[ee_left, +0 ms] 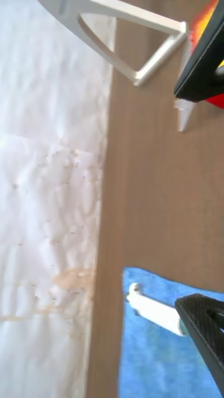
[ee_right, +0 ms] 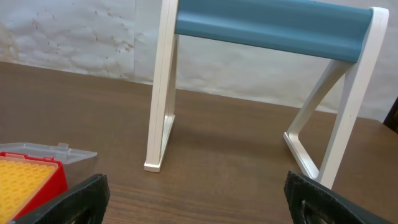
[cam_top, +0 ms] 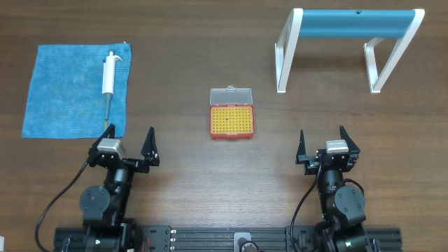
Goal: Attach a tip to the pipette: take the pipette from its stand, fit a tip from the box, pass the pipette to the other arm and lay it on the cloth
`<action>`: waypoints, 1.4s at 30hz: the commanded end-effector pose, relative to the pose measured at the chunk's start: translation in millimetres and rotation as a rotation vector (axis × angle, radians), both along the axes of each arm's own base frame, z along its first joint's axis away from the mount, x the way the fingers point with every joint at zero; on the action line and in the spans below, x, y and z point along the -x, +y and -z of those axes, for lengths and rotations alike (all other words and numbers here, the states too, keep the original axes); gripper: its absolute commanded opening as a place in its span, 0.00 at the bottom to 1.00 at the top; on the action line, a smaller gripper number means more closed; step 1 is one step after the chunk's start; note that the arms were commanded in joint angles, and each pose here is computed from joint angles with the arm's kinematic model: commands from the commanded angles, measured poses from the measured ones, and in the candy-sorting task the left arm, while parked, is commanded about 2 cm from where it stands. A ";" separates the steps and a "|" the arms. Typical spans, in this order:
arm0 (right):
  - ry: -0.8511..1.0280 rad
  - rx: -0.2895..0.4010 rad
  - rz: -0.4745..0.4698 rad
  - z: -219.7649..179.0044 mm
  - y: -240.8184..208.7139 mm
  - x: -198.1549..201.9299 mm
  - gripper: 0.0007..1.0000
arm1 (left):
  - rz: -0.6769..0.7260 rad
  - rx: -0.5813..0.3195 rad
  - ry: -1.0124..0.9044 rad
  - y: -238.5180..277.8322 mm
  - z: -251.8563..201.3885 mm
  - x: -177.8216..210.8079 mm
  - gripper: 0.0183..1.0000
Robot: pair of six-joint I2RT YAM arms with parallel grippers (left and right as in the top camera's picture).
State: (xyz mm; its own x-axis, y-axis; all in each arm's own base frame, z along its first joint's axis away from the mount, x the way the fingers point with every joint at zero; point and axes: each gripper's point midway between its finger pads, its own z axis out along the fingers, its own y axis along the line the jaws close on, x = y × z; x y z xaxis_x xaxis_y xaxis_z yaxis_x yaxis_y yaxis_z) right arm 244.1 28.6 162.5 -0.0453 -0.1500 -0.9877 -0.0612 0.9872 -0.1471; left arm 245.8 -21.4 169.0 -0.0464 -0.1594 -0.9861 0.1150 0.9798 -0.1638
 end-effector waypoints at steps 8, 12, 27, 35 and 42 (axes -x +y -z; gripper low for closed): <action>0.003 -0.010 0.005 1.8 -0.9 -0.1 0.93 | -0.017 -0.078 0.035 3.2 11.5 0.5 1.00; 0.003 -0.010 0.005 1.8 -0.9 -0.1 0.93 | -0.017 -0.078 0.035 3.2 11.4 0.5 1.00; 0.021 -0.199 0.118 6.4 -37.9 -2.1 0.93 | -0.017 -0.078 0.035 3.2 11.4 0.5 1.00; 0.021 -0.191 0.119 6.2 -38.1 -2.1 0.93 | -0.017 -0.078 0.035 3.2 11.4 0.5 1.00; 0.021 -0.191 0.119 6.2 -38.1 -2.1 0.93 | -0.017 -0.078 0.035 3.2 11.5 0.5 1.00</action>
State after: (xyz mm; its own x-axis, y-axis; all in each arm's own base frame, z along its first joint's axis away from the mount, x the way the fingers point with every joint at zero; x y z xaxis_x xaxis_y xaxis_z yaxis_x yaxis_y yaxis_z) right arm 246.4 -9.8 158.6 -0.0684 0.0324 -0.9971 0.0589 0.9979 0.0284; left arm 245.6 -18.9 158.1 -0.0811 -0.1003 -0.9916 0.0983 0.9893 -0.1081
